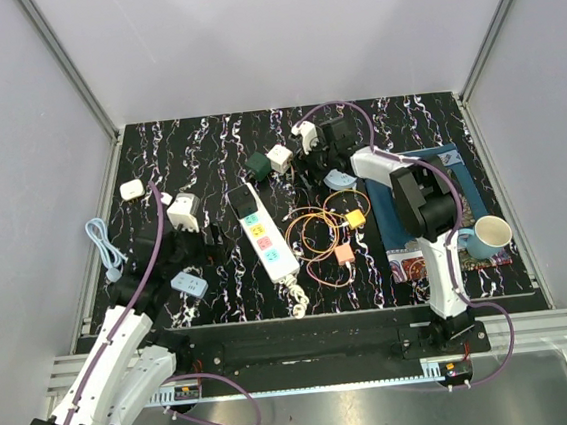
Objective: Insert the plug
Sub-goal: Pick up the plug from the center of the board.
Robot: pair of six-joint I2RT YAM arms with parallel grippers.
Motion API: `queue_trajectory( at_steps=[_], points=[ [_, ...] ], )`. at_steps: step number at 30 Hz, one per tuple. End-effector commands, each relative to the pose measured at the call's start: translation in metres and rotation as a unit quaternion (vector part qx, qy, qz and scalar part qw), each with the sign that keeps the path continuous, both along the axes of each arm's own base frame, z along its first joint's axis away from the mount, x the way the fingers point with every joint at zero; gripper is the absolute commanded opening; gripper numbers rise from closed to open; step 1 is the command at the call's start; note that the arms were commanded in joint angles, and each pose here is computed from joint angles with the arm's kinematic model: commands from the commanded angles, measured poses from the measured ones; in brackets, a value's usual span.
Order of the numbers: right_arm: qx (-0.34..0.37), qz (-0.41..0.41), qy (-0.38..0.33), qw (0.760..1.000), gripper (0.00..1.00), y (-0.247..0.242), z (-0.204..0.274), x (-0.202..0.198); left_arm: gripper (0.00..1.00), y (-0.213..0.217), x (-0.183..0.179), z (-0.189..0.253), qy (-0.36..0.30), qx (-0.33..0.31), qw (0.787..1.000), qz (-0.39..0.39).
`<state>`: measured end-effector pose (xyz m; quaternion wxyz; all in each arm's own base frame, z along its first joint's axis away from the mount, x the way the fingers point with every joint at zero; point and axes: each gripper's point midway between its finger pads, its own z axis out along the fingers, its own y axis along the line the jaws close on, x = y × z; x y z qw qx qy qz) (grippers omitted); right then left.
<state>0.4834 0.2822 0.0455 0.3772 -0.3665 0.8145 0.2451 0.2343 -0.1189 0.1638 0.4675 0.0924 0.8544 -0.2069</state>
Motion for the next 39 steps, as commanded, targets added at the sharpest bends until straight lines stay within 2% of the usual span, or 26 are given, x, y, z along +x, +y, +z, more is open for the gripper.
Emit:
queue_trajectory(
  at_steps=[1, 8, 15, 19, 22, 29, 33, 36, 39],
  points=[
    [0.017, 0.019, -0.022, 0.999, 0.83, 0.014, 0.017, 0.013, 0.99, -0.009, 0.008, 0.026, -0.032, -0.019, 0.999, -0.017],
    [0.023, 0.013, -0.007, 1.000, 0.84, 0.019, 0.013, 0.012, 0.99, -0.011, 0.009, 0.027, -0.032, -0.019, 0.999, -0.021],
    [0.033, -0.071, -0.040, 0.996, 0.97, 0.017, 0.032, 0.016, 0.99, -0.010, 0.014, 0.033, -0.039, -0.019, 0.999, -0.014],
    [0.063, -0.138, -0.051, 0.987, 0.97, 0.013, 0.030, 0.010, 0.99, -0.009, 0.017, 0.034, -0.041, -0.017, 0.999, -0.007],
    [0.057, -0.159, -0.083, 0.982, 0.97, 0.013, 0.036, 0.012, 0.99, -0.009, 0.020, 0.034, -0.040, -0.018, 0.999, -0.004],
    [0.057, -0.220, -0.100, 0.969, 0.95, 0.011, 0.039, 0.026, 0.99, -0.011, 0.024, 0.033, -0.032, -0.016, 0.999, -0.008],
    [0.051, -0.251, -0.116, 0.960, 0.93, 0.006, 0.043, 0.036, 0.99, -0.010, 0.023, 0.036, -0.037, -0.013, 0.999, -0.005],
    [0.048, -0.252, -0.117, 0.959, 0.84, 0.005, 0.041, 0.035, 0.99, -0.009, 0.022, 0.034, -0.035, -0.007, 0.999, -0.009],
    [0.047, -0.239, -0.122, 0.962, 0.65, 0.007, 0.043, 0.029, 0.99, -0.008, 0.022, 0.037, -0.036, -0.005, 0.999, -0.008]
  ],
)
